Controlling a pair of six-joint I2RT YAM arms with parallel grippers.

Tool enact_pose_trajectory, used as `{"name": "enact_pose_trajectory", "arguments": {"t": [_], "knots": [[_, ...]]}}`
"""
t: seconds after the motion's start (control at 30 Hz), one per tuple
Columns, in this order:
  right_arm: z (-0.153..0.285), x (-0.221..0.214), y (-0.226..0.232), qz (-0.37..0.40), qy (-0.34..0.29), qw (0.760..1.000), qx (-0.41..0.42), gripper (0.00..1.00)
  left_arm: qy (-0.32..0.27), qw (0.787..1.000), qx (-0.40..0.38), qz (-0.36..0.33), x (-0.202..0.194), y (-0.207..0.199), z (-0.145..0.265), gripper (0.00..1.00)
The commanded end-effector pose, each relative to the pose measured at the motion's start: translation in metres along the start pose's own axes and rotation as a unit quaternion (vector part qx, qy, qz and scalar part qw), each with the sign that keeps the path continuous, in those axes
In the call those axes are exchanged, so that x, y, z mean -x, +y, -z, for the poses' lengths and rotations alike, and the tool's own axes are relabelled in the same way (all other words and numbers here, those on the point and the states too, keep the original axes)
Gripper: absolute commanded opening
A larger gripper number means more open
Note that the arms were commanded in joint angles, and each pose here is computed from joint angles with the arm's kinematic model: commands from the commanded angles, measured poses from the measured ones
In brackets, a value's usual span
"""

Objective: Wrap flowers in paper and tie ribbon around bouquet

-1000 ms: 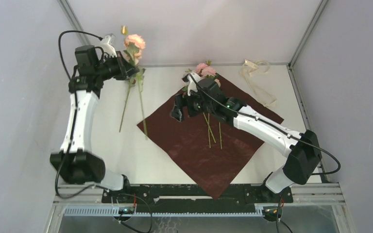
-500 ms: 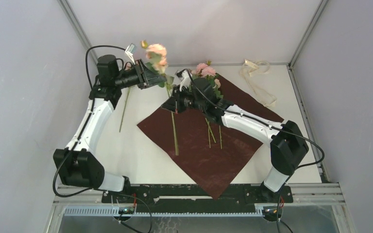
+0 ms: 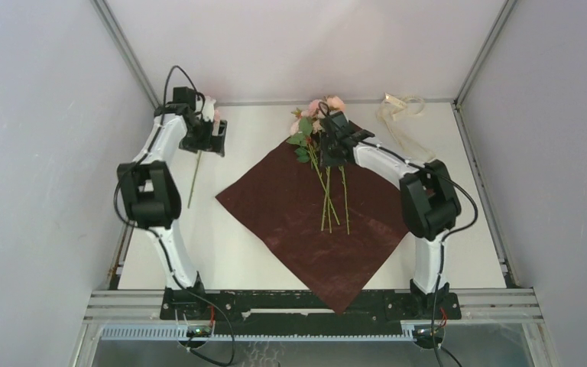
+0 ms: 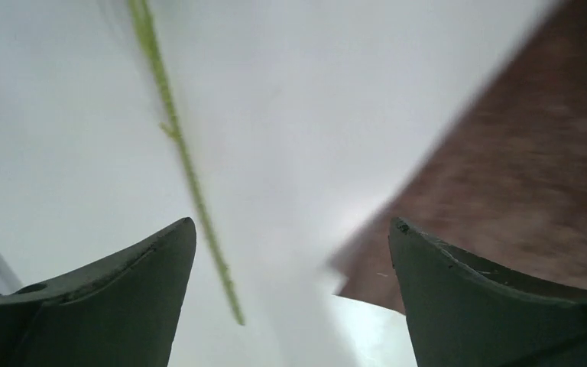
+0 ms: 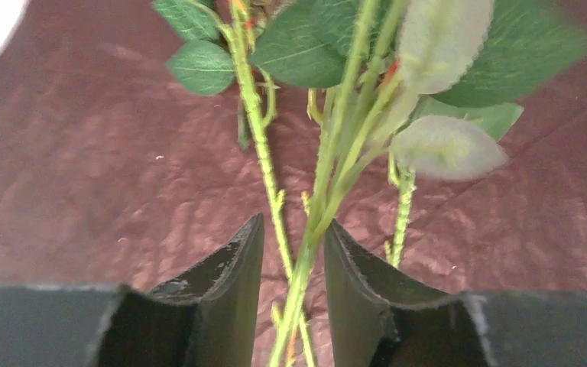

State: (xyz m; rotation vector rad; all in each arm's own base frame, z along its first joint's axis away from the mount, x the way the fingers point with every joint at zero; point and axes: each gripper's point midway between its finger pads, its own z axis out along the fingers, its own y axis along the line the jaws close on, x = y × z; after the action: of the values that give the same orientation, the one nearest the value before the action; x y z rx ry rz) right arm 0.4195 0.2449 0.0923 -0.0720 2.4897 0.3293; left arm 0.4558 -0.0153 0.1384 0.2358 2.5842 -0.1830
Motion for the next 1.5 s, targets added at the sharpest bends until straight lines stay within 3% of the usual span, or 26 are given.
{"name": "enact_pose_trajectory", "arguments": {"t": [0.0, 0.2, 0.23, 0.3, 0.37, 0.43, 0.53, 0.57, 0.6, 0.73, 0.93, 1.07, 1.2, 1.47], "knots": [[-0.004, 0.015, -0.032, 0.048, 0.01, 0.995, -0.091, 0.48, 0.077, 0.986, 0.133, -0.064, -0.01, 0.076, -0.017, 1.0], [0.007, 0.01, -0.038, 0.046, 0.015, 0.994, -0.097, 0.55, 0.145, 0.973, 0.17, -0.063, -0.011, 0.12, -0.066, 0.99], [0.012, 0.009, -0.035, 0.049, 0.01, 0.995, -0.092, 0.55, 0.155, 0.972, 0.166, -0.062, -0.015, 0.123, -0.073, 0.92], [0.02, 0.005, -0.033, 0.054, 0.006, 0.995, -0.089, 0.55, 0.158, 0.972, 0.164, -0.059, -0.016, 0.127, -0.083, 0.66], [0.027, 0.002, -0.033, 0.054, 0.005, 0.995, -0.088, 0.55, 0.157, 0.974, 0.15, -0.063, -0.015, 0.123, -0.09, 0.51], [0.034, 0.001, -0.032, 0.054, 0.001, 0.995, -0.085, 0.55, 0.157, 0.977, 0.127, -0.066, -0.017, 0.117, -0.095, 0.42], [0.046, 0.0, -0.032, 0.052, -0.007, 0.996, -0.079, 0.55, 0.184, 0.979, 0.066, -0.063, -0.034, 0.098, -0.107, 0.49], [0.05, 0.0, -0.031, 0.051, -0.011, 0.996, -0.077, 0.55, 0.19, 0.978, 0.062, -0.059, -0.035, 0.095, -0.108, 0.47], [0.053, -0.001, -0.032, 0.049, -0.013, 0.996, -0.076, 0.55, 0.191, 0.979, 0.051, -0.054, -0.035, 0.091, -0.109, 0.42], [0.065, -0.001, -0.034, 0.041, -0.019, 0.996, -0.07, 0.56, 0.196, 0.979, 0.034, -0.046, -0.043, 0.083, -0.107, 0.01], [0.063, 0.009, -0.055, -0.061, -0.025, 0.997, -0.028, 0.67, 0.185, 0.983, 0.003, -0.005, -0.056, 0.072, -0.098, 0.0], [0.044, 0.035, -0.072, -0.163, -0.043, 0.985, 0.023, 0.68, 0.104, 0.993, -0.027, 0.048, -0.037, 0.065, -0.068, 0.0], [0.023, 0.06, -0.099, -0.246, -0.061, 0.966, 0.047, 0.67, 0.038, 0.997, -0.035, 0.057, -0.018, 0.056, -0.032, 0.0], [-0.027, 0.083, -0.119, -0.26, -0.034, 0.964, 0.028, 0.67, -0.064, 0.993, -0.087, 0.049, 0.013, 0.016, 0.055, 0.0]]}}
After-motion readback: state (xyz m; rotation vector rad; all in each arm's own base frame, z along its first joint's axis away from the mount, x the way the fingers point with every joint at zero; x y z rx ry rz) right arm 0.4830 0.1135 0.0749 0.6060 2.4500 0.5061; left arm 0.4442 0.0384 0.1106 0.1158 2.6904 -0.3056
